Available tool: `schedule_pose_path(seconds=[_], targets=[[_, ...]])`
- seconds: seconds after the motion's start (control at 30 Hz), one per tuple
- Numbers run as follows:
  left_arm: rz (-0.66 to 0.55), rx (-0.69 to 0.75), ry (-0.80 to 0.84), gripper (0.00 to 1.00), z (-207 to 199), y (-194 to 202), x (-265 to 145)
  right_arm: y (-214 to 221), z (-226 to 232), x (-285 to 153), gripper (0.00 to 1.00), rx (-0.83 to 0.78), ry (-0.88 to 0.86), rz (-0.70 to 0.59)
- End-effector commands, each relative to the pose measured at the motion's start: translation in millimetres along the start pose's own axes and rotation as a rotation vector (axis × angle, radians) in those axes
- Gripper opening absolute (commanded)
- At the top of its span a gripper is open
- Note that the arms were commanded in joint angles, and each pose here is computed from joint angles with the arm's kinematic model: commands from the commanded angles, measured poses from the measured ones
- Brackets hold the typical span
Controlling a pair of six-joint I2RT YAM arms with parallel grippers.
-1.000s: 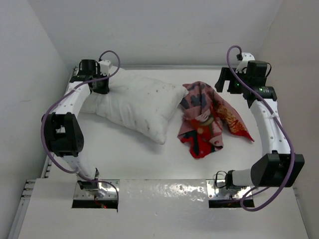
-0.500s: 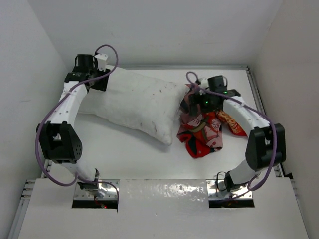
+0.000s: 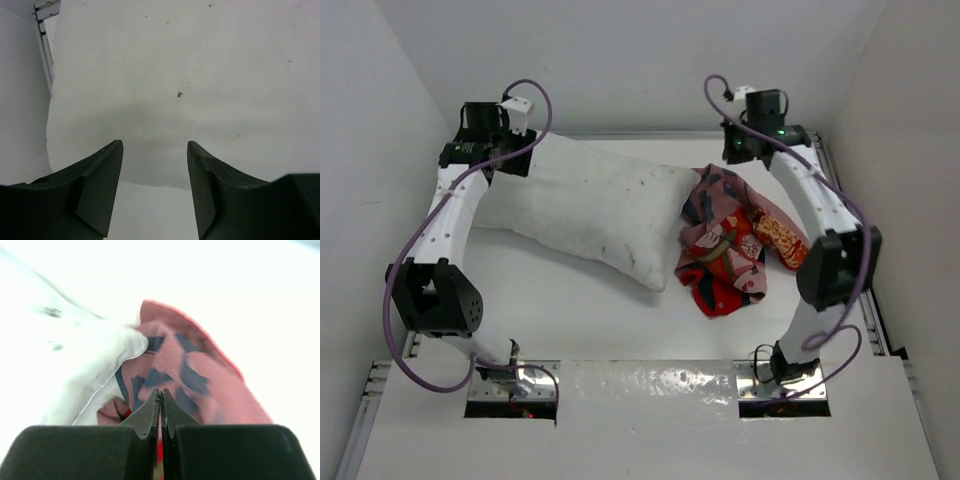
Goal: Put the pillow into the pillowcase
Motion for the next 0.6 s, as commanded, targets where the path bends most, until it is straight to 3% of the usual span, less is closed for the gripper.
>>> schedule_pose_path(seconds=[0.0, 0.03, 0.1, 0.13, 0.17, 0.23, 0.27, 0.33, 0.57], targets=[[-0.085, 0.023, -0.030, 0.53, 5, -18, -28, -44, -14, -102, 0.00, -0.033, 0.090, -0.249], [-0.090, 0.029, -0.030, 0.53, 6, -20, -29, -51, -11, -137, 0.00, -0.059, 0.097, -0.326], [-0.080, 0.037, -0.008, 0.53, 4, -21, -27, -48, -4, -160, 0.00, -0.136, 0.056, -0.357], [-0.091, 0.045, -0.001, 0.53, 4, -27, -29, -41, 0, -178, 0.17, -0.184, 0.049, -0.364], [-0.093, 0.047, 0.006, 0.53, 3, -28, -29, -20, 3, -169, 0.66, -0.180, 0.032, -0.307], [-0.098, 0.052, 0.027, 0.53, 1, -32, -28, 11, 6, -163, 0.87, -0.124, 0.049, -0.223], [-0.102, 0.052, 0.030, 0.53, 1, -34, -28, 43, 14, -142, 0.98, -0.079, 0.028, -0.123], [-0.106, 0.051, 0.050, 0.53, -1, -37, -29, 88, 29, -118, 0.99, 0.024, 0.006, 0.000], [-0.106, 0.044, 0.072, 0.54, -5, -34, -37, 169, 75, -70, 0.99, 0.248, -0.018, -0.011]])
Point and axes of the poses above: each gripper's point midway between its finger pads, its own x axis out along the fingers, its own z axis along the line the jaws close on, y = z × x, the point moved 6 cm from there along -x, back along the fingers, and after that the axes turned 5 degrees about -x, right-handed, at the moved point
